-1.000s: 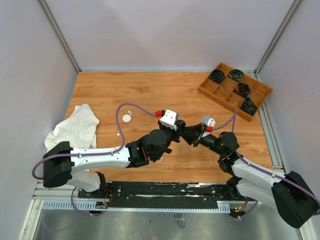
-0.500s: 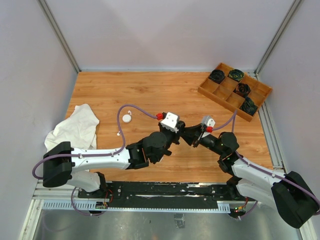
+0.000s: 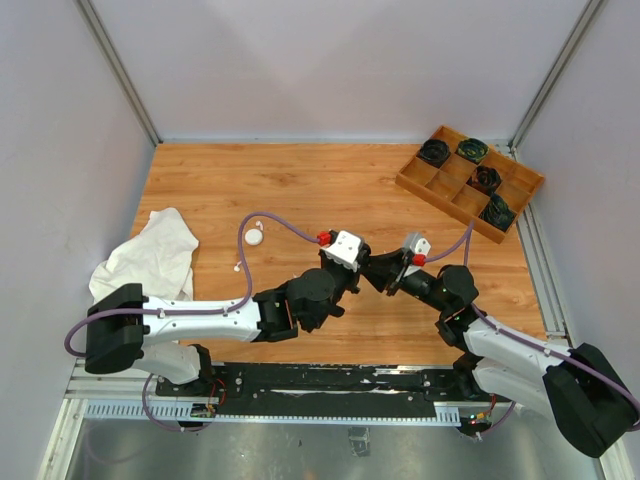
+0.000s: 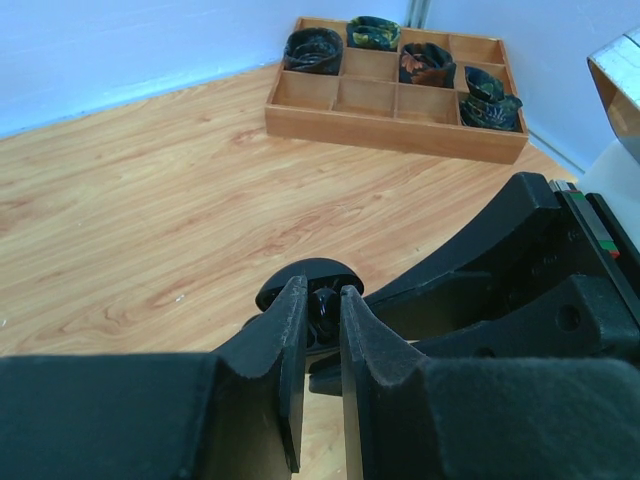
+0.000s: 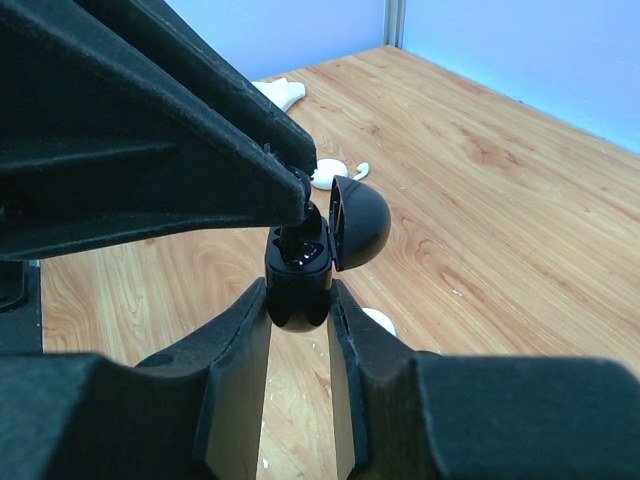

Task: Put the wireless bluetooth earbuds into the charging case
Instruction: Place the earbud in the charging case.

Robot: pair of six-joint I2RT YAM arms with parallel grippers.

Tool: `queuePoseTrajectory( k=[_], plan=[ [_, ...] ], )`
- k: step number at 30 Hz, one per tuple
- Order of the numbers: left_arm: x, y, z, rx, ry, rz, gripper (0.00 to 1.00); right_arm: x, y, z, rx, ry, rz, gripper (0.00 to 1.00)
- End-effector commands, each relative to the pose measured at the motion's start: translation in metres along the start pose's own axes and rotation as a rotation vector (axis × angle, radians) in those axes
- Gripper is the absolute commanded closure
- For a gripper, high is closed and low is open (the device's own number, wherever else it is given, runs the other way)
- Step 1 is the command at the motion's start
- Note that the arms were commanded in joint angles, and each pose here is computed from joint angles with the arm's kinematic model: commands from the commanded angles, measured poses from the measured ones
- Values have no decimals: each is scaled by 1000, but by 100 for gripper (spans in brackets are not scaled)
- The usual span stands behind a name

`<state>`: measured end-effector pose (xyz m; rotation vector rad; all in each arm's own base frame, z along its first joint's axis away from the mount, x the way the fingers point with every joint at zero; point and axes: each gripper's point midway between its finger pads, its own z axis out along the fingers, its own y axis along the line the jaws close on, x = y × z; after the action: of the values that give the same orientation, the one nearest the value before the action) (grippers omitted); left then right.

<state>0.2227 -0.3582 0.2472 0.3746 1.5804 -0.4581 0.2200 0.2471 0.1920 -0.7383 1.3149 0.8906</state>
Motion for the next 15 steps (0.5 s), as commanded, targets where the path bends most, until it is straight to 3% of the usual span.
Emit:
queuePoseTrajectory(
  k=[1,15],
  plan=[
    [7,-2,-5,-1,9,24,84,-17,3,0,-2,-66,-27,99],
    [14,-10,-6,16,31,-25,84,-18,4,0,-6,-68,-26,99]
  ],
)
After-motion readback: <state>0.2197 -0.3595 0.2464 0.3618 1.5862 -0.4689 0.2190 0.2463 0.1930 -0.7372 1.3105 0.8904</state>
